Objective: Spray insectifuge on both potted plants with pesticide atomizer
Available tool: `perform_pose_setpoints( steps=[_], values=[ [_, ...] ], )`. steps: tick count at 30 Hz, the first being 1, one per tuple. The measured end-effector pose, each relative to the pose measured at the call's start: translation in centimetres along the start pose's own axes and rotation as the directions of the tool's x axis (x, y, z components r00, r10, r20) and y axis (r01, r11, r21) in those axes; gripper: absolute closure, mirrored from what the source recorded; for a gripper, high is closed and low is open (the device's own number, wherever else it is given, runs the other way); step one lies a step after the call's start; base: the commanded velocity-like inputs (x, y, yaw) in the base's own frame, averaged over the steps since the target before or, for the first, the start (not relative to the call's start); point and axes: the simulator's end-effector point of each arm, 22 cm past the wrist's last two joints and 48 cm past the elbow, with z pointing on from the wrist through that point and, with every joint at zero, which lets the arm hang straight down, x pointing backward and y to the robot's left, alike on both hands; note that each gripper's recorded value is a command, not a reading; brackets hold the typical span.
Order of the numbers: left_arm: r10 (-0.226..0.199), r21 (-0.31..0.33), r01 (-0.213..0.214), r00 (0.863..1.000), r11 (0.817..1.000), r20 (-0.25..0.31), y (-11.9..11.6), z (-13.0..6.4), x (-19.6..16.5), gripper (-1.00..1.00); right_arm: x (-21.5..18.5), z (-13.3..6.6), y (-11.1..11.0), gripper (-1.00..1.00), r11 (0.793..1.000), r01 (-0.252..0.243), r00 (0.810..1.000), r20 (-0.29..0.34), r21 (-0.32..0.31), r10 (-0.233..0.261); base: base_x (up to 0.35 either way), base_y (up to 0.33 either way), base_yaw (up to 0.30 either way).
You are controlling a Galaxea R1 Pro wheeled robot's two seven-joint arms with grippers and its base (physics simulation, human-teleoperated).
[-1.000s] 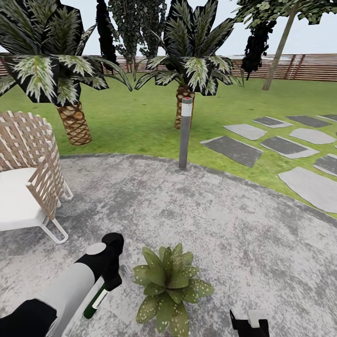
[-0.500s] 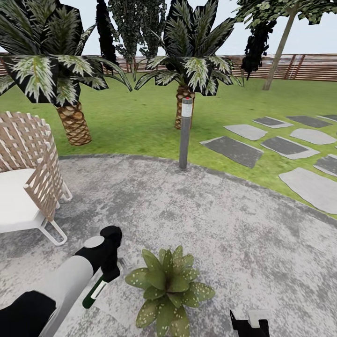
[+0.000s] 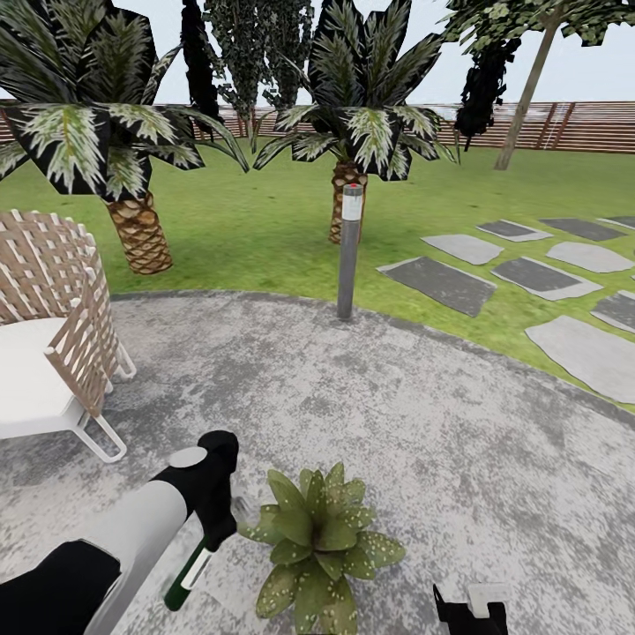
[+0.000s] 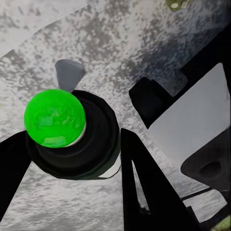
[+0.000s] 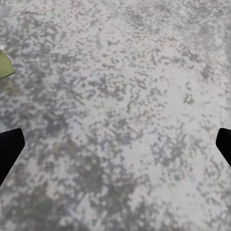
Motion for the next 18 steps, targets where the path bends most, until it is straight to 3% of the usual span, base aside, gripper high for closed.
perform_pose_setpoints(
  steps=[6,11,18],
  values=[
    [0.005,0.0,-0.005,1.0,1.0,0.007,-0.1,-0.3,-0.3,1.0,0.1,0.0,0.0,-1.0,1.0,0.001,1.0,-0.002,-0.001,-0.001,-0.089,-0.064,0.0],
    [0.004,-0.086,-0.006,1.0,0.996,-0.02,1.6,-1.2,0.1,1.0,0.8,-0.2,0.2,-1.0,1.0,0.0,1.0,-0.019,-0.006,-0.001,-0.226,-0.162,0.0],
    [-0.019,-0.099,0.017,1.0,0.995,-0.025,1.8,-1.4,0.2,1.0,0.9,-0.3,0.2,-1.0,1.0,0.002,1.0,-0.021,-0.007,-0.002,-0.168,-0.105,0.0]
  ],
)
